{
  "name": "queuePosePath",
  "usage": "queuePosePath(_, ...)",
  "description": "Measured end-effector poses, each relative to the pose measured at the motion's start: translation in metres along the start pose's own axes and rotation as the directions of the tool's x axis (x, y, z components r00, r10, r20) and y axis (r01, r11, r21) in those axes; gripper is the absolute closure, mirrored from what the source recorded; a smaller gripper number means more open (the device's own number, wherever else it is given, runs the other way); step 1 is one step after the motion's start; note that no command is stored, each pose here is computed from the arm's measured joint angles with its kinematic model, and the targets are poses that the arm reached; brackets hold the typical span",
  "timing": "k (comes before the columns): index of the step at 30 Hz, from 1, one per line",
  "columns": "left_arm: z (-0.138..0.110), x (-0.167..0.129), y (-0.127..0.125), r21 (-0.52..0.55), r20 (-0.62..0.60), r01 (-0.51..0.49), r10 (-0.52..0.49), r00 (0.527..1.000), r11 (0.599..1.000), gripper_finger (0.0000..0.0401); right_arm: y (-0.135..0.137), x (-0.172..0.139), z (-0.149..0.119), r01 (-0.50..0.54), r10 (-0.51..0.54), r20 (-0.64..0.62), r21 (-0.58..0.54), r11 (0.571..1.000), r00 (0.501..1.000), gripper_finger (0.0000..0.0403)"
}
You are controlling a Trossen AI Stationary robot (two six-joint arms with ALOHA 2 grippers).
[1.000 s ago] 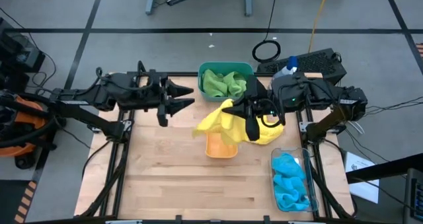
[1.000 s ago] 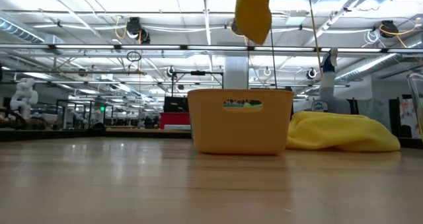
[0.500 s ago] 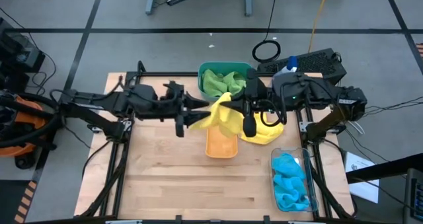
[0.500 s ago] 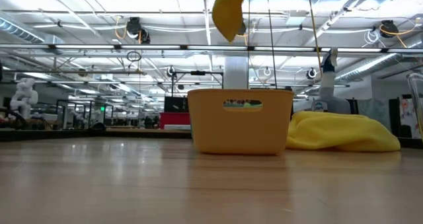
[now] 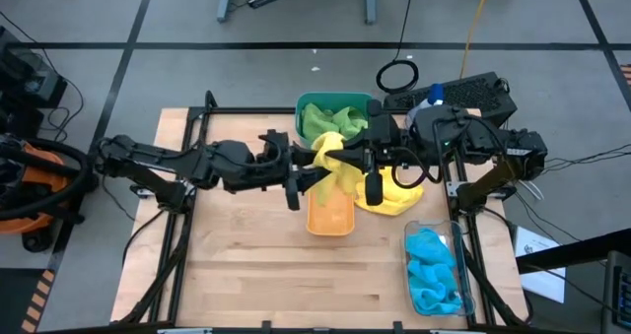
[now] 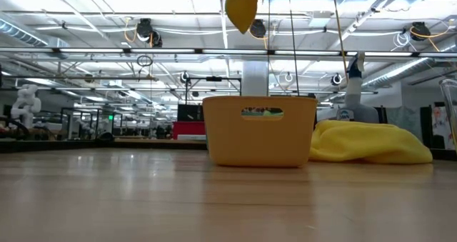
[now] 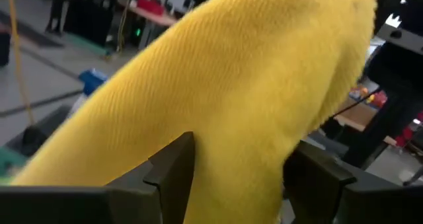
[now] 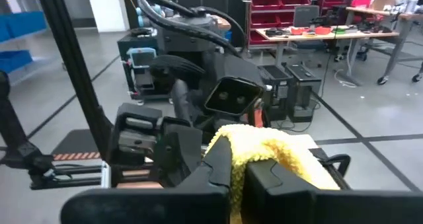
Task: Sort microfiber towel by color & place in baskets
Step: Put the left yellow microfiber towel into the yellow bin
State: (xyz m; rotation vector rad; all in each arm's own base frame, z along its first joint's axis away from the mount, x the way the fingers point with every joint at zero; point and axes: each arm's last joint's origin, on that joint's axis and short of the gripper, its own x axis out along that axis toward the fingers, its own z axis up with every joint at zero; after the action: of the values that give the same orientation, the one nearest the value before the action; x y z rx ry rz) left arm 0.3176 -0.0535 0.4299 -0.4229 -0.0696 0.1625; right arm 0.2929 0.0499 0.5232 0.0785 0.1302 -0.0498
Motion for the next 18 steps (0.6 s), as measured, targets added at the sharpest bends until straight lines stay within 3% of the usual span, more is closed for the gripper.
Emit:
queuePosePath(3, -0.002, 0.008, -0.003, 0.031, 0.042, 0.045, -0.047, 0.998, 0.998, 0.0197, 0.005, 0.000, 0.000, -0.018, 0.018, 0.009, 0.011, 1.000, 1.000, 0.0403)
queuePosePath(5, -0.004, 0.012, -0.007, 0.053, 0.062, 0.086, -0.090, 0.994, 0.995, 0.0223, 0.008, 0.001, 0.000, -0.027, 0.027, 0.017, 0.013, 1.000, 0.999, 0.0403)
queuePosePath(10, -0.007, 0.013, -0.014, 0.065, 0.080, 0.118, -0.123, 0.989, 0.991, 0.0368, 0.011, 0.003, -0.004, -0.019, 0.020, -0.012, 0.099, 0.995, 1.000, 0.0403)
queuePosePath(11, -0.007, 0.013, -0.014, 0.054, 0.079, 0.119, -0.123, 0.989, 0.991, 0.0382, 0.011, 0.003, -0.005, -0.009, 0.012, -0.020, 0.134, 0.991, 1.000, 0.0402)
queuePosePath(18, -0.005, 0.003, -0.017, 0.032, 0.043, 0.122, -0.123, 0.991, 0.992, 0.0386, 0.026, -0.003, -0.017, -0.027, 0.054, -0.136, 0.193, 0.981, 0.989, 0.0351)
